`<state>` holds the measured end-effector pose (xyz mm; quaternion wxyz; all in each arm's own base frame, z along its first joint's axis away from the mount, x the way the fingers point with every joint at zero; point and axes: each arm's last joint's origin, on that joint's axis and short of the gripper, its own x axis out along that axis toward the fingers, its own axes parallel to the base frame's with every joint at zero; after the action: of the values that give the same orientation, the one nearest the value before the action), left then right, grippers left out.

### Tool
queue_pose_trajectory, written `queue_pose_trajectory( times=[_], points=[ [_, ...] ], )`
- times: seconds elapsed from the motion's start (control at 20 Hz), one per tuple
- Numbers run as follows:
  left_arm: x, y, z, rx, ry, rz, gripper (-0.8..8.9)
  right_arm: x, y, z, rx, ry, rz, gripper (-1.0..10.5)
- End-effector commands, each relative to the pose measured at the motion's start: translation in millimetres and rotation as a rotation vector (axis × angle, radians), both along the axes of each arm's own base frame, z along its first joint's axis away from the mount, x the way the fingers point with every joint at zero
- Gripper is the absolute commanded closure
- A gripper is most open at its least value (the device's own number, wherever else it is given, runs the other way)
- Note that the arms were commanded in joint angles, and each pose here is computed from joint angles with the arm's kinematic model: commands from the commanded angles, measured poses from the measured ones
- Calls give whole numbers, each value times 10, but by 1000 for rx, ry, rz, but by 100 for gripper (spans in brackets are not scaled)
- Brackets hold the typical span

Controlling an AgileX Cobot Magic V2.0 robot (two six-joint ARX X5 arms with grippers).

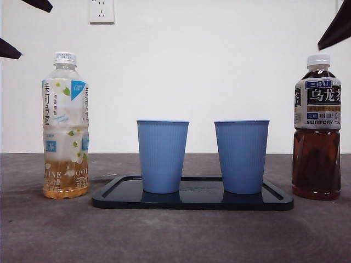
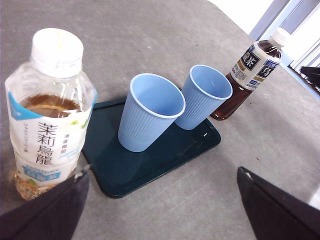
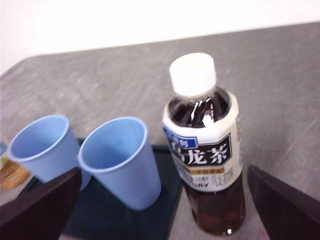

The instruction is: Pour the drink into the cup

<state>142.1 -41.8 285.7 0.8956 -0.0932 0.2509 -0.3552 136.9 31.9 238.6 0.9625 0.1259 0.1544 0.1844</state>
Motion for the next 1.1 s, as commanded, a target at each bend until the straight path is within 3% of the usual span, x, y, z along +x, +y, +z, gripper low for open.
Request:
queue_pose_trajectory(
  times=[0.05,0.65,1.1],
  points=[
    [11,-8,59,-4,-18,-7,346,73,37,-126,23,-31,-20,401],
    [11,-8,60,-3,-19,-7,346,465,102,-501,-22,-93,-114,401],
    [12,-8,61,-2,-22,-8,346,702,148,-697,-41,-128,-120,401]
  ],
)
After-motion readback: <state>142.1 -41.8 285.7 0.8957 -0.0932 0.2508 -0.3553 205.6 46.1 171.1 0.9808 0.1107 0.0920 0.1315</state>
